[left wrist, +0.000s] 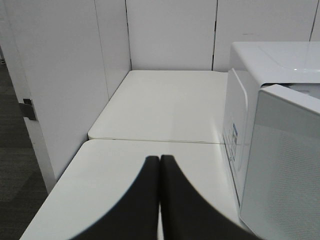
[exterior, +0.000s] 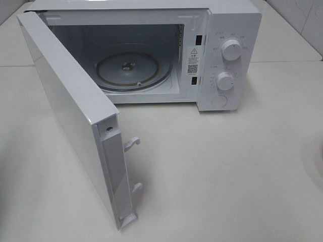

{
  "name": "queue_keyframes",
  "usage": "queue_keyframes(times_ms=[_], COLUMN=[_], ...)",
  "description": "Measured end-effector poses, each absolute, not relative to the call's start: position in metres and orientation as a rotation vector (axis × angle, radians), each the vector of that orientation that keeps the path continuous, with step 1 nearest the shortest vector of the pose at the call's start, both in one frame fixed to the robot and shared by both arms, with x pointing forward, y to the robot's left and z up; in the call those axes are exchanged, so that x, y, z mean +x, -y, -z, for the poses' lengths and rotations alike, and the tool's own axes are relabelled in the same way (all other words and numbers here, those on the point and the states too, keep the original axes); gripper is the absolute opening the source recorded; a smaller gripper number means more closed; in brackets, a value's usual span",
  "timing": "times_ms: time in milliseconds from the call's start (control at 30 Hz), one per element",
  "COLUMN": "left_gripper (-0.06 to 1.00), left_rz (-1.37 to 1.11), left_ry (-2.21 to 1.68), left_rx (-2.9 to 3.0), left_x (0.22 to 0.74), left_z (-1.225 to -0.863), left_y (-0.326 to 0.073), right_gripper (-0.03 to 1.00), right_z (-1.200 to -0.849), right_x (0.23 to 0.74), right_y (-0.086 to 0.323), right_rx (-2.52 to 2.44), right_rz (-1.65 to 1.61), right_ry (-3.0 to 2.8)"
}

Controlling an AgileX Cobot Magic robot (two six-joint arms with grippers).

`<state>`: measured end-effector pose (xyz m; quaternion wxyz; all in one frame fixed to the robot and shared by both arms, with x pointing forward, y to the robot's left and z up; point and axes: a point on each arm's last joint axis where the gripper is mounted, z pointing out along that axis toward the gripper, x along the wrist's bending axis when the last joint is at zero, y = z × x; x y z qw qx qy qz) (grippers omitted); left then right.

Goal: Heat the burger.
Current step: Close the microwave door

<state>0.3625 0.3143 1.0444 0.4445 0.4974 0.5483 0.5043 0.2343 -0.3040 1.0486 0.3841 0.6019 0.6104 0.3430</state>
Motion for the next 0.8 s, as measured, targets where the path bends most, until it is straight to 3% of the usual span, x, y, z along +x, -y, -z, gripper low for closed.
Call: queue_keyframes(times_ms=[400, 800], left_gripper=[0.0, 0.0], left_rz=[-1.232, -0.942], left_ry=[-1.359, -1.153], left_rx=[1.303, 1.345], left_x=[0.416, 0.464], left_z=[-1.017, -0.971], left_y=[-0.317, -0.292], right_gripper=[0.51, 0.51], right_z=[-1.049, -1.049], right_x=[0.234, 0.234], right_y=[0.304, 0.304], right_rx=[1.534, 1.534], right_rz=[-0.874, -0.874], right_ry=[-1.556, -1.556])
